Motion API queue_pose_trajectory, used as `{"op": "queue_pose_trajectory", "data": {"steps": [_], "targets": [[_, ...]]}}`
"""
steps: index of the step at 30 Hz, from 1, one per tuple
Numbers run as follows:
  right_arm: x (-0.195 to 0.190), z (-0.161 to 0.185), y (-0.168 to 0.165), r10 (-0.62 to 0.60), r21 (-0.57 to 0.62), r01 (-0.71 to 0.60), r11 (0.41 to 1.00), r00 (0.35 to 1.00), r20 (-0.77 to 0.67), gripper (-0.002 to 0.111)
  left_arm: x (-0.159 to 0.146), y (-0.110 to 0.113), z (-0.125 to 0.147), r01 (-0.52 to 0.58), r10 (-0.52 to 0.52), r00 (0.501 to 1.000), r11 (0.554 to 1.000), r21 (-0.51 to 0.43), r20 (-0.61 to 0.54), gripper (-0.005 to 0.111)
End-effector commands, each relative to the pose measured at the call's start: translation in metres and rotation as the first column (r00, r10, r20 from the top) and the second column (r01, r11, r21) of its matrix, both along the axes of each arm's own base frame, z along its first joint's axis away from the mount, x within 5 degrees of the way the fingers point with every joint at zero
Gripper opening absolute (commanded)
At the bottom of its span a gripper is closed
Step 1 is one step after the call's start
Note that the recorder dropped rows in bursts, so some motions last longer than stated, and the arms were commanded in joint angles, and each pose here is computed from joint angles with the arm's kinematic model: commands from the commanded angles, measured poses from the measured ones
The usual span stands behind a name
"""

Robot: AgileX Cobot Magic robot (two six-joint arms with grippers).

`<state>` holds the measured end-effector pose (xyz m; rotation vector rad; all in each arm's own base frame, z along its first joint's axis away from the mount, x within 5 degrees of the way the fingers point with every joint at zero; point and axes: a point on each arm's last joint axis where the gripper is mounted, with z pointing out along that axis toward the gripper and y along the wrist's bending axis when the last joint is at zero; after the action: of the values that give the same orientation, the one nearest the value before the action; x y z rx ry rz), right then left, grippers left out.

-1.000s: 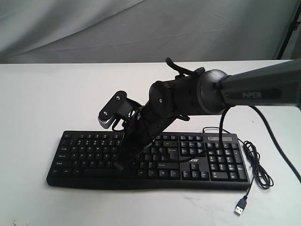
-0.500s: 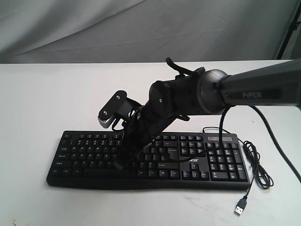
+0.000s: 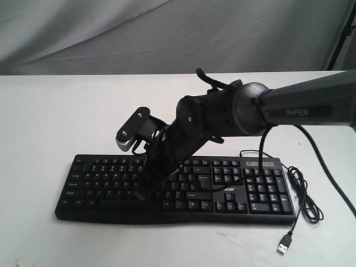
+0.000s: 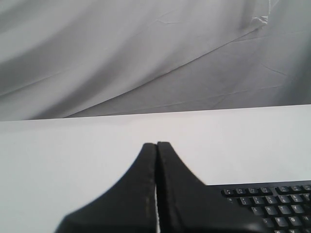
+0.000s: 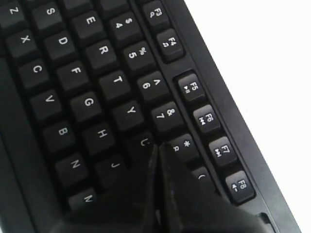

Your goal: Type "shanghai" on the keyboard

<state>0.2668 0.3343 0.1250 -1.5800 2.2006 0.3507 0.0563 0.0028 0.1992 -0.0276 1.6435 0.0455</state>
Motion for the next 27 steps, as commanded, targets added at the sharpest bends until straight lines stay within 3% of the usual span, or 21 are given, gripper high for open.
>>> {"op": "queue_pose_trajectory", "data": {"steps": [1, 8, 12, 18, 21, 27], "targets": [[0.002, -0.008, -0.003, -0.019, -0.008, 0.019, 1.000, 1.000, -0.017, 0.000, 0.000, 0.000, 0.000, 0.006, -0.006, 1.000, 1.000, -0.002, 0.007, 0.000], [0.001, 0.023, -0.005, -0.002, 0.030, 0.001, 1.000, 0.999, 0.034, 0.000, 0.000, 0.000, 0.000, 0.006, -0.006, 1.000, 1.000, -0.002, 0.007, 0.000], [0.000, 0.058, -0.012, -0.005, 0.042, 0.001, 0.999, 0.995, 0.102, 0.000, 0.000, 0.000, 0.000, 0.006, -0.006, 1.000, 1.000, -0.002, 0.007, 0.000], [-0.025, 0.136, -0.054, -0.078, 0.128, 0.047, 0.991, 0.965, 0.249, 0.000, 0.000, 0.000, 0.000, 0.006, -0.006, 1.000, 1.000, -0.002, 0.007, 0.000], [-0.044, 0.164, -0.084, -0.204, 0.170, 0.173, 0.970, 0.960, 0.189, 0.000, 0.000, 0.000, 0.000, 0.006, -0.006, 1.000, 1.000, -0.002, 0.007, 0.000], [-0.066, 0.211, -0.104, -0.242, 0.304, 0.171, 0.937, 0.947, 0.213, 0.000, 0.000, 0.000, 0.000, 0.006, -0.006, 1.000, 1.000, -0.002, 0.007, 0.000]]}}
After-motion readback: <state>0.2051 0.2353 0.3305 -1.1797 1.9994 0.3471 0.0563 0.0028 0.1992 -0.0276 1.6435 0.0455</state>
